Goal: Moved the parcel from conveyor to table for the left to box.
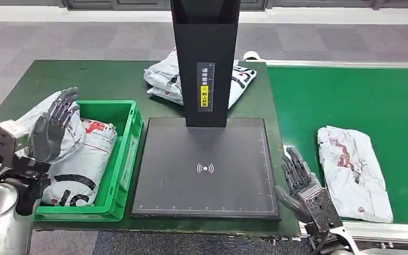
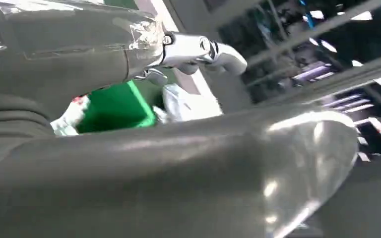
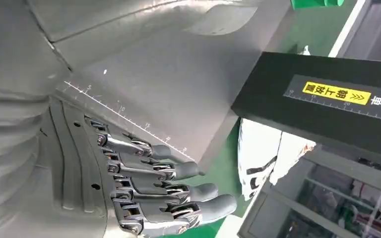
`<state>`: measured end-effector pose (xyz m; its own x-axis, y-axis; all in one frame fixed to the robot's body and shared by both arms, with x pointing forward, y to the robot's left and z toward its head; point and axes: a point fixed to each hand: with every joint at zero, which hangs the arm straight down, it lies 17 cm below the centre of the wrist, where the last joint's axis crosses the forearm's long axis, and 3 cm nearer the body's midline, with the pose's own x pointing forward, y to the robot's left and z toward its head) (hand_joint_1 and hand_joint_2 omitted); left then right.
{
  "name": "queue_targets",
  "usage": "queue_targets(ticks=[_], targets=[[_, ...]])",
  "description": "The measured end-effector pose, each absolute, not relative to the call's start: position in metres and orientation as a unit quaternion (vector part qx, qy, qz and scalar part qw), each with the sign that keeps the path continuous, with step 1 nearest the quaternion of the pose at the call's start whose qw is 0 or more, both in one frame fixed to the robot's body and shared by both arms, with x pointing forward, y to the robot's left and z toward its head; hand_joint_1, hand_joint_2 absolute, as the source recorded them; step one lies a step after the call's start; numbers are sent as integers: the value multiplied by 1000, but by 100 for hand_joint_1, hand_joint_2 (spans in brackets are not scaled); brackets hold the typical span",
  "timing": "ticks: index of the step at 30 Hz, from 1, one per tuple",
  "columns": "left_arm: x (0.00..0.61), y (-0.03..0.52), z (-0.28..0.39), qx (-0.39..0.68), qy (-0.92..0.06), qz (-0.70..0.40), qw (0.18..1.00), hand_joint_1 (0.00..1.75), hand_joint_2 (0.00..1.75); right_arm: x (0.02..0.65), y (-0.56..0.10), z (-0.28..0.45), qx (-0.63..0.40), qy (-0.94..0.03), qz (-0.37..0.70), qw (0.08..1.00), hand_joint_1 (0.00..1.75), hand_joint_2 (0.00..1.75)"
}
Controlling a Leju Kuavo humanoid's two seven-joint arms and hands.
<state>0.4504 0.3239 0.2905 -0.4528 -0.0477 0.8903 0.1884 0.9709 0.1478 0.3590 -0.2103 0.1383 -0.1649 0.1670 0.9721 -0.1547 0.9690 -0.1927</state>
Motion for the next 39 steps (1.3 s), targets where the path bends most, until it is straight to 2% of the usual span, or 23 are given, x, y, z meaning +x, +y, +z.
queue_targets(ticks=[6, 7, 10, 13, 19, 24, 32, 39], targets=[[445, 324, 299, -93, -849, -71, 515, 0, 0, 359, -211, 137, -8, -751, 127, 648, 0, 175], [445, 323, 301, -105, -849, -59, 514, 0, 175, 360, -211, 136, -13, -749, 129, 650, 0, 175], [446, 322, 296, -112, -846, -31, 521, 0, 175, 368, -223, 126, -67, -727, 144, 668, 0, 175], [443, 305, 281, -120, -836, -24, 535, 0, 175, 384, -258, 105, -175, -673, 178, 696, 0, 175], [433, 232, 255, -196, -812, -6, 549, 0, 175, 435, -367, 75, -363, -548, 235, 715, 0, 175], [425, 176, 234, -268, -780, 5, 565, 0, 175, 471, -448, 58, -434, -463, 266, 726, 0, 175], [419, 136, 203, -316, -742, 19, 592, 0, 175, 491, -522, 38, -471, -356, 300, 749, 0, 175], [424, 128, 188, -332, -727, 30, 600, 0, 175, 501, -514, 9, -426, -285, 394, 763, 0, 175]])
